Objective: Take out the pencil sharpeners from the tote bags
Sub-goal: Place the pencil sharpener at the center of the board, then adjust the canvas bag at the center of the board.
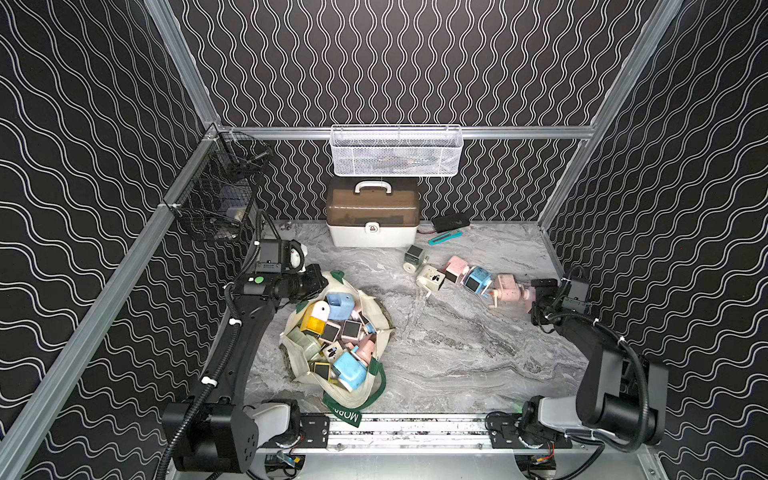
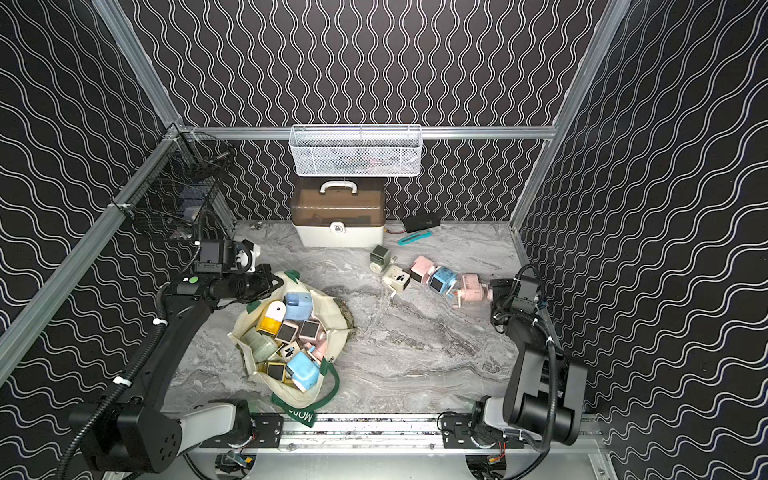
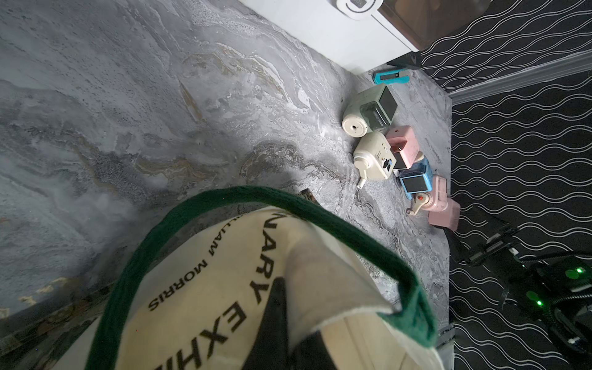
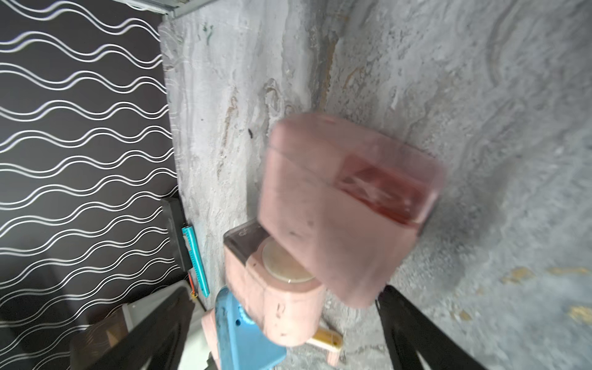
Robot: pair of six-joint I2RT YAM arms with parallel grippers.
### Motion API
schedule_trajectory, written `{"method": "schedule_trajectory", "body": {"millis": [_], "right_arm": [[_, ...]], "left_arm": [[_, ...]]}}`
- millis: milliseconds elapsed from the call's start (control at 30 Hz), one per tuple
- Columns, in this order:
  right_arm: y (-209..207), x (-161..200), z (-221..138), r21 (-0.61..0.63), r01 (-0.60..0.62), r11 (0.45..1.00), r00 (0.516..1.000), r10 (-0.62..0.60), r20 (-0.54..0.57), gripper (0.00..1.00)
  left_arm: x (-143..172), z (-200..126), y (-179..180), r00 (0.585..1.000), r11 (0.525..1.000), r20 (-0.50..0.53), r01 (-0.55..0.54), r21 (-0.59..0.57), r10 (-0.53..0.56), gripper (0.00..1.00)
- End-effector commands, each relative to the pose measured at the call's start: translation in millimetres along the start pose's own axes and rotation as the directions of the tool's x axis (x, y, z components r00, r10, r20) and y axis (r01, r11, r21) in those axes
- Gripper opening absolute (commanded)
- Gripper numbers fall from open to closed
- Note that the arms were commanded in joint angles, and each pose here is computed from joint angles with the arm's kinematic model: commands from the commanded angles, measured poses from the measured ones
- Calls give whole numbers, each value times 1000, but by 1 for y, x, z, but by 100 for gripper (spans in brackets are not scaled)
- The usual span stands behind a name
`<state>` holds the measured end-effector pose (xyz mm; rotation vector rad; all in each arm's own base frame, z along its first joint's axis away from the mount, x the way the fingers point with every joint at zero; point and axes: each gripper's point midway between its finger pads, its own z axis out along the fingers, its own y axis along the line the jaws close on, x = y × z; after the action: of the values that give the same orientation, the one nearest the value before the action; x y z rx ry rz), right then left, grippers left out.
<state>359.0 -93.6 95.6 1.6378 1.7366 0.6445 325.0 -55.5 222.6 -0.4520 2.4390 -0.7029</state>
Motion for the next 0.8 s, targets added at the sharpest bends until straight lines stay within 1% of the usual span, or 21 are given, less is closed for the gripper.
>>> {"method": "schedule_trajectory", "body": {"millis": [0,33,67,133,167,233,267,300,367,400,433,467,500,600,633,700,767], "right_arm": [[9,8,-18,-18,41,999,999,-41,-9,91],[20,12,-26,-50,77,996,997,-78,-7,91],[37,20,-37,-96,138,986,990,-139,-6,90],[71,44,-61,-180,270,946,962,-273,11,90],[90,62,-76,-227,356,907,933,-360,24,89],[123,104,-104,-338,501,796,854,-519,45,89],[132,124,-116,-389,544,743,817,-575,45,88],[141,149,-128,-451,586,673,769,-638,47,87],[150,200,-150,-561,654,508,642,-765,56,84],[147,228,-159,-594,679,432,569,-820,54,83],[142,262,-171,-639,689,342,483,-874,52,82],[136,289,-181,-673,692,261,404,-913,62,82],[127,319,-191,-702,691,173,314,-946,76,82],[94,396,-221,-751,657,-63,74,-986,148,85],[84,413,-226,-749,651,-120,18,-985,174,86],[64,441,-232,-704,678,-213,-71,-972,225,89],[50,460,-237,-680,679,-277,-131,-957,258,89]], "left_arm": [[-10,-3,-3,999,1000,42,-15,12,15,0],[-10,-3,-3,999,1000,42,-14,13,14,0],[-10,-3,-3,999,1000,43,-14,14,13,0],[-10,-3,-3,999,1000,43,-11,14,10,0],[-10,-3,-3,999,1000,42,-10,14,10,0],[-10,-2,-3,999,1000,40,-10,16,9,0],[-10,-2,-3,999,1000,40,-10,17,9,0],[-10,-2,-3,999,1000,41,-8,16,7,0],[-11,-3,-2,999,1000,44,-7,14,6,0],[-11,-3,-2,999,1000,43,-7,14,6,0],[-11,-3,-3,999,1000,42,-6,18,5,0],[-11,-3,-4,999,1000,43,-6,22,5,0],[-11,-3,-4,999,1000,44,-5,27,3,0],[-11,-2,-2,999,1000,41,-2,19,1,0],[-11,-2,-1,999,1000,42,-1,16,0,0],[-12,-3,-1,999,1000,46,-4,15,3,0],[-11,-3,-1,999,1000,45,-4,13,3,0]]}}
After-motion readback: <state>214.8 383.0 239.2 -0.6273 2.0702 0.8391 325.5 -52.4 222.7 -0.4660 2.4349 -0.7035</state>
